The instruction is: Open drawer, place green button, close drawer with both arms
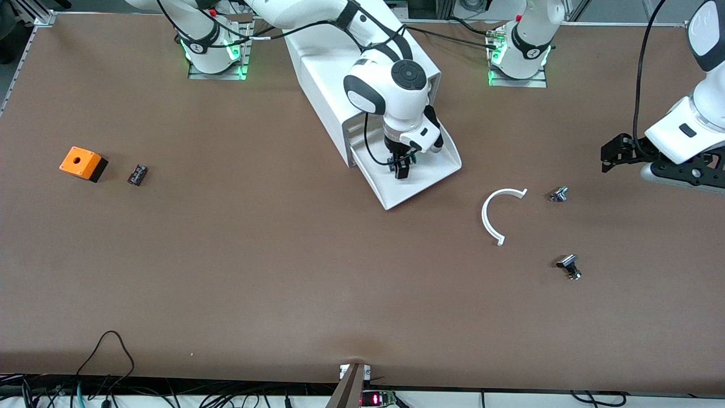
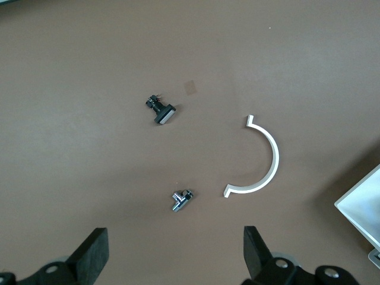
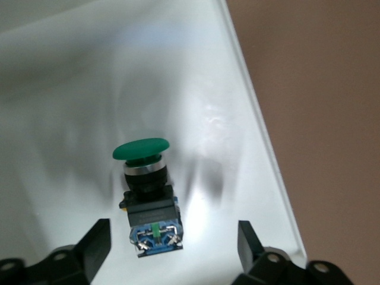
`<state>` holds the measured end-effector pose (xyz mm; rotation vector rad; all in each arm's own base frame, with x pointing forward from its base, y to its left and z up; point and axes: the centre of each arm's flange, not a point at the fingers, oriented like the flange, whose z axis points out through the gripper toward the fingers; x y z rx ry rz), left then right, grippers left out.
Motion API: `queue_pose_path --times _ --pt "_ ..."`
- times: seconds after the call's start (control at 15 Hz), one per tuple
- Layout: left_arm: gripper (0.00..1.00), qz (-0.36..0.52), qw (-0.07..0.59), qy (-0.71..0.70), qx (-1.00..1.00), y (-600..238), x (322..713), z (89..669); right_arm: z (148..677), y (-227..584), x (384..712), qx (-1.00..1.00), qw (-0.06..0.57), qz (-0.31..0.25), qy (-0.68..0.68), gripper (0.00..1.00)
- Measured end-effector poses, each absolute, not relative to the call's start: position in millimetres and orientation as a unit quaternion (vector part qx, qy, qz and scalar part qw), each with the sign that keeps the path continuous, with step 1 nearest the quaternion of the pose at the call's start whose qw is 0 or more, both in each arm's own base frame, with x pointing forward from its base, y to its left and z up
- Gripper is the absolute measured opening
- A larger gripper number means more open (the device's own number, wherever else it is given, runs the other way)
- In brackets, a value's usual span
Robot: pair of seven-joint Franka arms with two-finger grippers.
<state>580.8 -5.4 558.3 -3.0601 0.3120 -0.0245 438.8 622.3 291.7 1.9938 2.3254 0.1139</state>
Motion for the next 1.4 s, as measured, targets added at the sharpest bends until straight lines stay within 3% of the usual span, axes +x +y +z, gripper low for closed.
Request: queue_pose_path --times 0.07,0.47,0.8,1.13,1.4 --pt "1.0 -0.007 0.032 0.096 -0.995 -0.7 580.9 557.7 302.9 623.6 441.5 0.654 0.039 0.038 0.755 1.0" --pt "1.0 -0.001 0.024 0.069 -0.997 8.5 580.9 554.3 422.9 604.7 473.4 0.695 0.047 0.086 0.712 1.0" --pt "1.0 0.003 0.021 0.059 -0.998 -10.6 585.5 544.6 524.6 538.6 512.5 0.828 0.037 0.136 0.543 1.0" --pt "1.0 -0.01 -0.03 0.032 -0.999 -61.2 610.5 495.9 534.7 460.1 571.0 0.944 0.022 0.141 0.296 1.0" --pt "1.0 -0.015 -0.047 -0.014 -0.999 -130.7 619.3 434.2 497.4 420.3 586.4 0.984 0.029 0.102 0.142 1.0"
